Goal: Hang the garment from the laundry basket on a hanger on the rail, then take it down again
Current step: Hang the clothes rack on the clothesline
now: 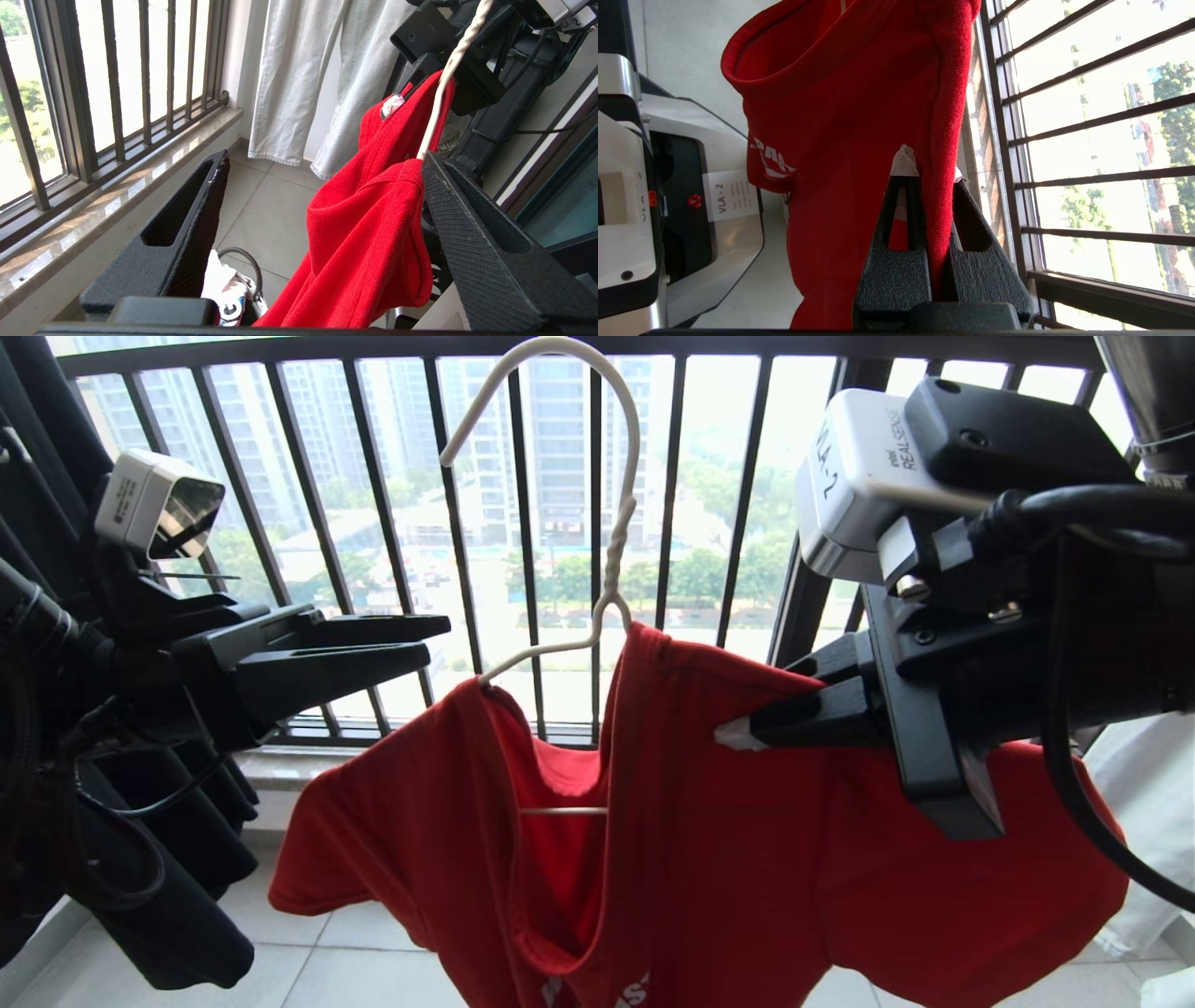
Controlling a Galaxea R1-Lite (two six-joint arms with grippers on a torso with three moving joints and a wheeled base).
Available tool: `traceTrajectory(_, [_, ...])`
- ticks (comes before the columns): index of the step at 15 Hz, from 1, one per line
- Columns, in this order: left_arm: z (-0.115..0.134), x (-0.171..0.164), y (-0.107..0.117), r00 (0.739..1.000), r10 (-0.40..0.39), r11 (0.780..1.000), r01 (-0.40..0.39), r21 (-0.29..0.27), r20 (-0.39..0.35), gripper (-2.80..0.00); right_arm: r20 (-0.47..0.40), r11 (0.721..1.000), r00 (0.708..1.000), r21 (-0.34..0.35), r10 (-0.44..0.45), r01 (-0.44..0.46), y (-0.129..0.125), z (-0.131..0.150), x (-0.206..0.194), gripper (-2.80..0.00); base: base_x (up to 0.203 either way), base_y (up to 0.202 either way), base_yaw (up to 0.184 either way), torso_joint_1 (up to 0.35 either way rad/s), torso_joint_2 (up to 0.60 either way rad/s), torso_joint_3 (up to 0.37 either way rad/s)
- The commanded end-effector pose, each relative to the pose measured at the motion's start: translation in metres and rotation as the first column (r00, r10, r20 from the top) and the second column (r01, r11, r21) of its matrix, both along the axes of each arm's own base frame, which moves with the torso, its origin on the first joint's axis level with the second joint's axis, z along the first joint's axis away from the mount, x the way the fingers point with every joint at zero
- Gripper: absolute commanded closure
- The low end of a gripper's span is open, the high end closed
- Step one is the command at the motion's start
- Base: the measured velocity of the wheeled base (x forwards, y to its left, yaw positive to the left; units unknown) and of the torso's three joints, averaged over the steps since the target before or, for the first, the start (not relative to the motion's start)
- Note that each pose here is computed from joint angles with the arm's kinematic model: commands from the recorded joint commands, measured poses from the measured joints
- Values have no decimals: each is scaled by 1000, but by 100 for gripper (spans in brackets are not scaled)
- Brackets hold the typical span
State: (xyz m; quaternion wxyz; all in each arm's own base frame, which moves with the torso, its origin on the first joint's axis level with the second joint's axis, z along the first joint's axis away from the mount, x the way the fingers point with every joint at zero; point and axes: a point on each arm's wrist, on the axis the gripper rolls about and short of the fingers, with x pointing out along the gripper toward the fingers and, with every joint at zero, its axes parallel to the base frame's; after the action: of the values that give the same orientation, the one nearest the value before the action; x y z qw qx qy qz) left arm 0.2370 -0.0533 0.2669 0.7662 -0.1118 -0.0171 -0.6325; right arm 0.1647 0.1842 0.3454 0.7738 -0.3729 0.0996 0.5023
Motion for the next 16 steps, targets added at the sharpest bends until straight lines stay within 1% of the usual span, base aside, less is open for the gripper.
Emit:
traceTrajectory(1, [7,3,9,998,53,998,-52,-17,15,0,-5,1000,1000,4,-11,11,-2,0,4,0,0,0,0,0,0,0])
traceTrajectory(2, [11,4,12,997,76,997,-75,-32,7,0,-15,999,999,27,-30,30,-3,0,7,0,0,0,0,0,0,0])
traceTrajectory(4, [18,4,17,996,90,995,-90,-47,-9,0,-33,994,997,89,-67,70,-2,4,10,0,0,0,0,0,0,0])
traceTrajectory(7, [26,1,25,992,124,991,-123,-57,11,0,-35,990,995,100,-96,99,-7,5,15,0,0,0,0,0,0,0])
traceTrajectory(9, [36,-6,31,988,151,985,-151,-83,-6,0,-41,986,992,106,-121,125,-13,5,20,0,0,0,0,0,0,0])
traceTrajectory(10, [40,-9,36,986,169,981,-170,-92,-11,0,-66,981,988,127,-142,150,-14,6,22,0,0,0,0,0,0,0])
traceTrajectory(11, [44,-12,40,983,184,978,-184,-97,-9,0,-81,971,983,162,-163,175,-15,8,24,0,0,0,0,0,0,0])
traceTrajectory(12, [47,-16,44,980,198,975,-197,-101,-1,0,-88,960,978,196,-186,201,-16,10,27,0,0,0,0,0,0,0])
traceTrajectory(13, [52,-21,47,977,211,972,-209,-106,8,0,-87,952,975,216,-203,218,-18,11,30,0,0,0,0,0,0,0])
traceTrajectory(16, [62,-34,56,968,250,962,-246,-120,19,0,-98,948,971,213,-220,236,-22,7,30,0,0,0,0,0,0,0])
